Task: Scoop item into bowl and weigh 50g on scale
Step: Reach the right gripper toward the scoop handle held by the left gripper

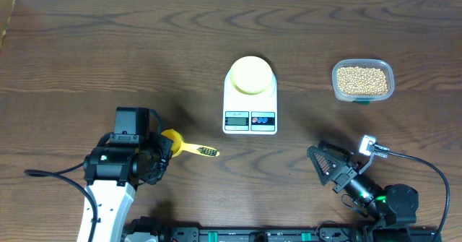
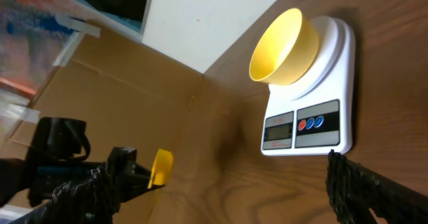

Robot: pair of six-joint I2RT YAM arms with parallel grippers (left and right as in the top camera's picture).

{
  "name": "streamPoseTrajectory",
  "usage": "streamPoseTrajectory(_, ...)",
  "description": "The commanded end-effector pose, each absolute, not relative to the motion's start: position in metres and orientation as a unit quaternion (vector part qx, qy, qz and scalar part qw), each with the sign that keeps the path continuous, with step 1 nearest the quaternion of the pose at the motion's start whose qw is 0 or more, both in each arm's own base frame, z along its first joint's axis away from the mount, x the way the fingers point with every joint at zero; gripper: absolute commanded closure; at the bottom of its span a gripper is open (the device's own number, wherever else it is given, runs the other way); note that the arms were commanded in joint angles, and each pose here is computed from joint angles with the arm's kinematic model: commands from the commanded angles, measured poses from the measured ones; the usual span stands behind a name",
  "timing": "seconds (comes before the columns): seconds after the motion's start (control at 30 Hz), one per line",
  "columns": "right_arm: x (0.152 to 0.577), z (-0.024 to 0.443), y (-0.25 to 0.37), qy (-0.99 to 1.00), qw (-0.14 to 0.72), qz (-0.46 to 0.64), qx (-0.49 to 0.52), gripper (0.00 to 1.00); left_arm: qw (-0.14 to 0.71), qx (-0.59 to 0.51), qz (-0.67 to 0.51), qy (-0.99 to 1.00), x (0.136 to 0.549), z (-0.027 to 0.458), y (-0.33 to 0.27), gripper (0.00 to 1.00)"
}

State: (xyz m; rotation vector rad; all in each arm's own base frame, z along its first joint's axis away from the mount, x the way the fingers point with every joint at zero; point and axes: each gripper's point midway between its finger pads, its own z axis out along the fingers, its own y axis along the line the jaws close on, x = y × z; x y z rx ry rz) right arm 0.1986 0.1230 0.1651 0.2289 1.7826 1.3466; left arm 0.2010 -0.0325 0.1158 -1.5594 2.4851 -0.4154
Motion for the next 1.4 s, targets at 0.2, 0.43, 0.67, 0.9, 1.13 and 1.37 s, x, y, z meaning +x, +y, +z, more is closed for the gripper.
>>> streamPoseTrajectory(0.2,0.202,0.155,0.12,0.757,0.4,0.504,0.115,0.01,0.088,-0.529,-0.139,0.833,0.201,0.115,-0.032,0.93)
streamPoseTrajectory(0.43,0.206,0.16,0.12,0.798,0.325,0.484,0.157,0.01,0.089,-0.537,-0.142,0.827,0.202,0.116,-0.033,0.93)
streamPoseTrajectory(0.67,0.217,0.175,0.122,0.853,0.267,0.429,0.126,0.02,0.09,-0.538,-0.143,0.826,0.203,0.116,-0.033,0.93)
streamPoseTrajectory(0.9,0.224,0.18,0.118,0.89,0.222,0.384,0.107,0.01,0.088,-0.552,-0.144,0.816,0.203,0.116,-0.033,0.93)
streamPoseTrajectory(1.13,0.216,0.201,0.143,0.87,0.191,0.454,0.035,0.01,0.087,-0.553,-0.144,0.816,0.203,0.116,-0.033,0.93)
streamPoseTrajectory(1.37,0.213,0.204,0.149,0.862,0.188,0.471,0.015,0.01,0.078,-0.554,-0.155,0.814,0.203,0.117,-0.037,0.93)
